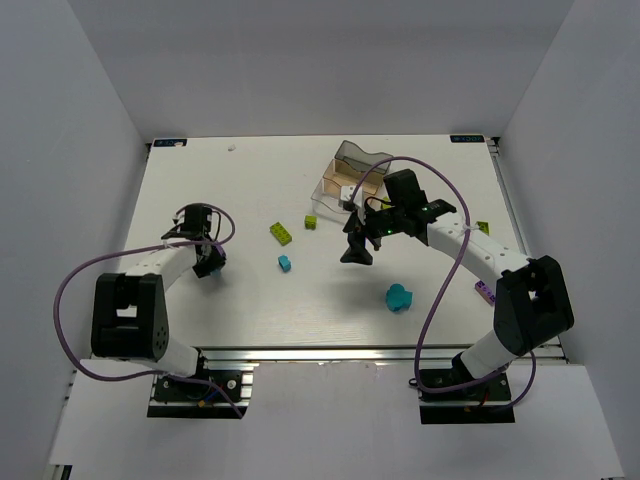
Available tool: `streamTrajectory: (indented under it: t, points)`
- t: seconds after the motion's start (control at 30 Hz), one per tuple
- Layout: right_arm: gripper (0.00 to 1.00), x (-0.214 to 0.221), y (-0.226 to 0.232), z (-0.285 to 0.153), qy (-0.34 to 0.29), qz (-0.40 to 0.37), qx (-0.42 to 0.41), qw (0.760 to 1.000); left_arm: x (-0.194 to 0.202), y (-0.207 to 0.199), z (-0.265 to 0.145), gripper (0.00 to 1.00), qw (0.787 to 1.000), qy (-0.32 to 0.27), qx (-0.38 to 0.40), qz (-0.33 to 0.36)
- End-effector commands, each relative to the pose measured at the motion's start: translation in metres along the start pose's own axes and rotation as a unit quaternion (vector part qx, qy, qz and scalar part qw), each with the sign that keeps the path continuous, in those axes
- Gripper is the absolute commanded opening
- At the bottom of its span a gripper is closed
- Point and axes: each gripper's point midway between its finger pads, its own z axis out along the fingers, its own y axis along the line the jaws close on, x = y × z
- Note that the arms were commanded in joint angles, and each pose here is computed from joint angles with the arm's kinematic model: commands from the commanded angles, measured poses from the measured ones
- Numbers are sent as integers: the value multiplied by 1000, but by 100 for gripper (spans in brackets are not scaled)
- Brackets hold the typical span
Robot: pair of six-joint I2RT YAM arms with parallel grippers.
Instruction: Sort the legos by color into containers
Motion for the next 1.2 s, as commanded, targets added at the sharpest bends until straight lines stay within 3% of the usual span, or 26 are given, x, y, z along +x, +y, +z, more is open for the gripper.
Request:
streamTrajectory:
  t: [0.0,0.13,0.27,0.3,0.37,0.43,0.53,0.67,1.17]
  points:
    - [89,-22,-7,-6,-24,15,19,999,-22,-27,-32,8,995,-42,87,-4]
    - [89,-35,-7,-3,-51,107,25,993,-21,-61,-73,7,976,-51,212,1]
    - [88,-49,3,8,-74,230,-9,970,-8,-101,-125,4,931,-51,362,16]
    - [75,-55,-3,10,-77,279,3,957,3,-110,-143,4,915,-47,399,29]
    - [61,-64,-12,18,-74,318,12,945,10,-121,-159,1,900,-47,432,30]
    - [57,-70,-14,25,-70,381,9,922,25,-133,-175,0,888,-43,456,41]
    - [64,-90,-12,31,-78,422,-11,903,40,-144,-186,0,882,-40,466,56]
    - [89,-106,1,39,-83,440,-48,893,41,-151,-187,0,887,-50,456,49]
    - [89,-109,14,54,-67,464,-41,882,57,-176,-183,0,892,-44,442,86]
